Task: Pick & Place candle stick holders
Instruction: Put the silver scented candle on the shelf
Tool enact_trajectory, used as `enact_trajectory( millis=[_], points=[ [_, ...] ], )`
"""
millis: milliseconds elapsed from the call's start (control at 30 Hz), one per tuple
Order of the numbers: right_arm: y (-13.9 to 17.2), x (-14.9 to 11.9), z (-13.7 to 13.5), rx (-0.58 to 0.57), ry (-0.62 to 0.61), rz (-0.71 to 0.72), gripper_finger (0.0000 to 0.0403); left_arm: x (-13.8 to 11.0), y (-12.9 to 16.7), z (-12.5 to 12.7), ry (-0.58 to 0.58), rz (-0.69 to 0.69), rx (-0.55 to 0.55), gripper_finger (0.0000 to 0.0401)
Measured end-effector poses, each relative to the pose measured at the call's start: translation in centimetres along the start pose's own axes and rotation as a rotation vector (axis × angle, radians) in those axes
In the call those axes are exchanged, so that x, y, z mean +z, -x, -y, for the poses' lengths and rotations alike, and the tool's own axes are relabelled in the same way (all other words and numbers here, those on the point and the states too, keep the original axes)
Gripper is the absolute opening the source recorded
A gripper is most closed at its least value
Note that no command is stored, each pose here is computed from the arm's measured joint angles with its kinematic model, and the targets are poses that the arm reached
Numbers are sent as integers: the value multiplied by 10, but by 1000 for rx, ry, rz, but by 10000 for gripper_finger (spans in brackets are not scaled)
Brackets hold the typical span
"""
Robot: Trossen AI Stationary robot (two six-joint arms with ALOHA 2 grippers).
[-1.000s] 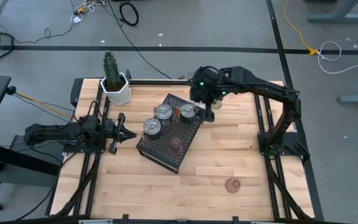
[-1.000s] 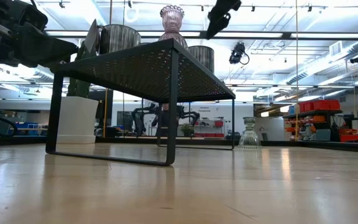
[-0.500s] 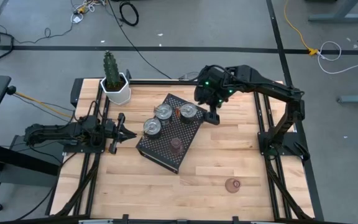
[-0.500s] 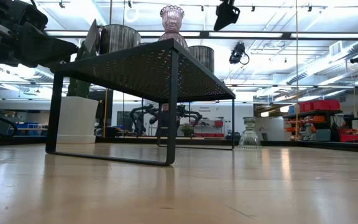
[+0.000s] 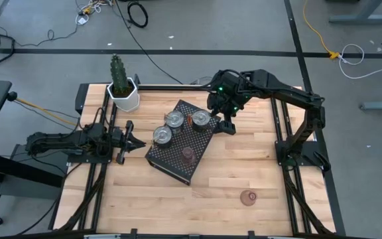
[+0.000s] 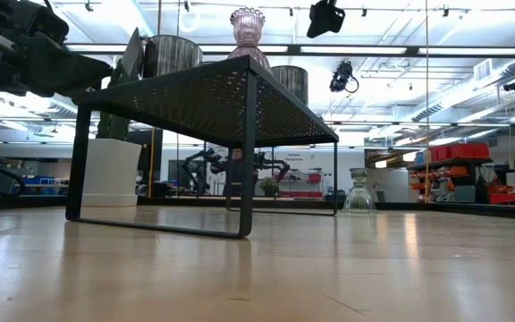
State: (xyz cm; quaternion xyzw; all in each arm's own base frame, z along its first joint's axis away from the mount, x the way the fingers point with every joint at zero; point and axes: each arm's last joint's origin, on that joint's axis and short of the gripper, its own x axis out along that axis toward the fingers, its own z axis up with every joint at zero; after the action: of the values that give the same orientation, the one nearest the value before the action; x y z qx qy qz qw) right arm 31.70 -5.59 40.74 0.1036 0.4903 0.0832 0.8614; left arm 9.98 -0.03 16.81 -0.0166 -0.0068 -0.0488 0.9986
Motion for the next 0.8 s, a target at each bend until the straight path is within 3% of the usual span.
enact_trajectory(
  millis=[800],
  points=[
    [-8, 5, -14, 22, 54, 21, 400, 0, 0, 0, 0, 0, 0, 34]
  ],
)
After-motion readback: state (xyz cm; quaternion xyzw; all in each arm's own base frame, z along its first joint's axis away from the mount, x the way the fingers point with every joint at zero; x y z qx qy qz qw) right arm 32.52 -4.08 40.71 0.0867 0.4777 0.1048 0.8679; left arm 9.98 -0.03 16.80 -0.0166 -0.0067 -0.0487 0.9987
